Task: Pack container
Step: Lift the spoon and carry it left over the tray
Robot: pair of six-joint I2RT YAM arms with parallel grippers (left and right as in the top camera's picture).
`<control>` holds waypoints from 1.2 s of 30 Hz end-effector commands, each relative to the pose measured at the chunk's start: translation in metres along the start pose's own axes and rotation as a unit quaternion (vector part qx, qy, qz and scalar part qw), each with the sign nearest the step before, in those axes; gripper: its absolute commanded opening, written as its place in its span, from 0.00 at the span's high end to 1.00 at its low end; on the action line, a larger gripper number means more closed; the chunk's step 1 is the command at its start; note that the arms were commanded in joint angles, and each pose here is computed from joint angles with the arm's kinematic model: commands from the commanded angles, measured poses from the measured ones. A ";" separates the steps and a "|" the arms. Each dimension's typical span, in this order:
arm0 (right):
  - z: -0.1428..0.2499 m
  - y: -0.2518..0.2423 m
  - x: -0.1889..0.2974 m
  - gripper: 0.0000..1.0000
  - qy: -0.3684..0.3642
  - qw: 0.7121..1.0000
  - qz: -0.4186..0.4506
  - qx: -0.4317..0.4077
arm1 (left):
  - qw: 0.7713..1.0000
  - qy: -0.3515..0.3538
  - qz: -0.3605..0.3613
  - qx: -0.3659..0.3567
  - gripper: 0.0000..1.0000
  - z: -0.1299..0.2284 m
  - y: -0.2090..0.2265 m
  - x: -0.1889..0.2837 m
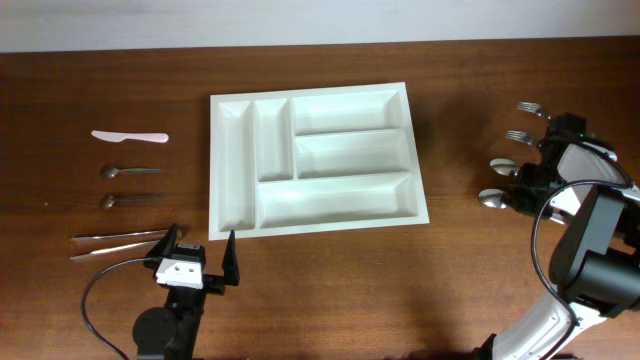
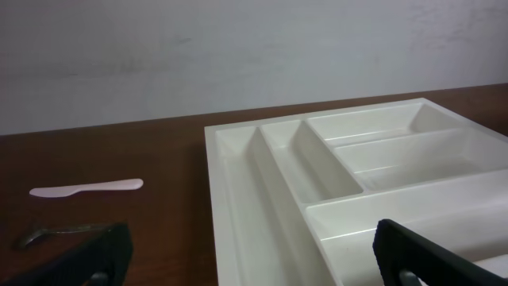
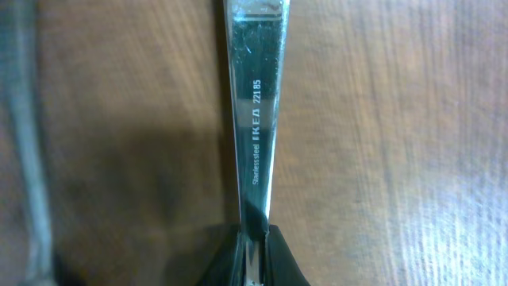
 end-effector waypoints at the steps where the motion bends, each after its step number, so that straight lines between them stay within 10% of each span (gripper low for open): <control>1: 0.000 0.025 0.014 0.96 -0.005 0.997 -0.035 0.072 | 1.000 0.000 -0.004 -0.004 0.01 0.001 0.001 0.000; 11: 0.024 0.106 0.118 0.96 -0.017 0.910 -0.190 0.367 | 1.000 0.000 -0.004 -0.004 0.01 0.001 0.001 0.000; 28: 0.217 0.062 0.193 0.96 0.003 0.659 -0.279 0.698 | 1.000 0.000 -0.004 -0.004 0.01 0.001 0.001 0.000; 31: 0.243 0.043 0.195 0.96 0.015 0.642 -0.278 0.714 | 1.000 0.000 -0.004 -0.004 0.01 0.001 0.001 0.000; 36: 0.279 0.017 0.199 0.96 0.055 0.697 -0.277 0.659 | 1.000 0.000 -0.004 -0.004 0.01 0.001 0.001 0.000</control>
Point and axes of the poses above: each gripper's point midway between its finger pads, its own x axis back along the fingers, its own y axis along the line the jaws close on, z = x × y, the point moved 4 cm from there along x, back along the fingers, and after that the axes turned 9 degrees about -x, right-handed, at the moved point
